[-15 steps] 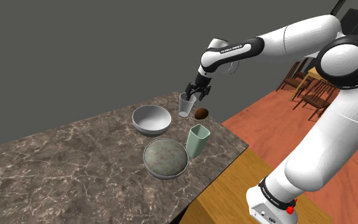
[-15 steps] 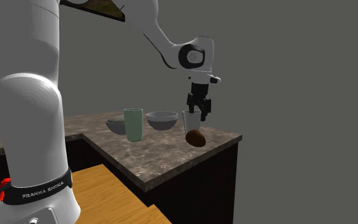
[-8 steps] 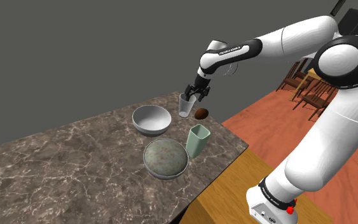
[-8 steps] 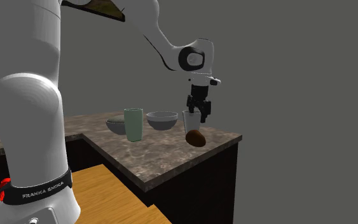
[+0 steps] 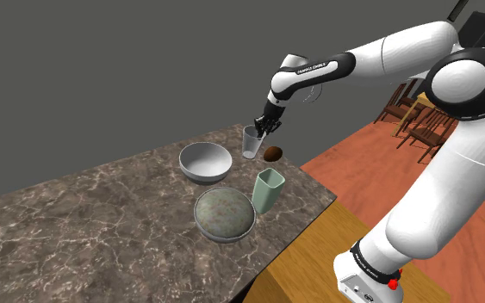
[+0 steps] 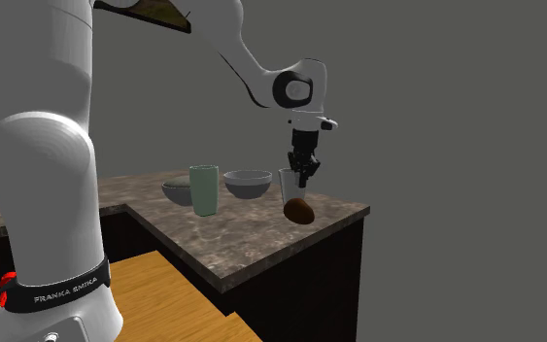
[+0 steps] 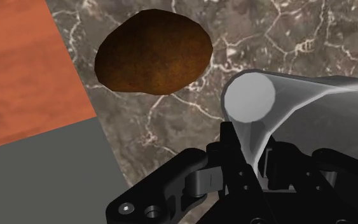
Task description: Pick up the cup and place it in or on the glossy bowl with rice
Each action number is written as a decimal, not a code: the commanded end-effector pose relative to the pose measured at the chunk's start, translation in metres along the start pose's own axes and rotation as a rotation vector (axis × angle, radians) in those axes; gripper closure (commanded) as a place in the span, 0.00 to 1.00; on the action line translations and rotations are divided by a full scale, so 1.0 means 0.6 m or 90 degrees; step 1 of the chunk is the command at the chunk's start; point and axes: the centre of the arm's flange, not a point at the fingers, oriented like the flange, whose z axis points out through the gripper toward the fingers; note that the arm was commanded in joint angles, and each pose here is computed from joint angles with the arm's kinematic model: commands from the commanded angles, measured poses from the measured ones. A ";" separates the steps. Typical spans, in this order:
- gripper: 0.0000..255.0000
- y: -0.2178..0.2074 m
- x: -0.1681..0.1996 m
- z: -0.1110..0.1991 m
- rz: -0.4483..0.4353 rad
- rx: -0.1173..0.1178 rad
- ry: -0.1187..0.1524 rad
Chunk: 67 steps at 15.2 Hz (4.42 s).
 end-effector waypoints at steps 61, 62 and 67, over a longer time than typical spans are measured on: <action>1.00 -0.412 -0.403 -0.288 0.000 0.000 -0.001; 1.00 -0.426 -0.420 -0.288 0.000 0.000 -0.001; 1.00 -0.462 -0.462 -0.272 0.000 0.000 -0.001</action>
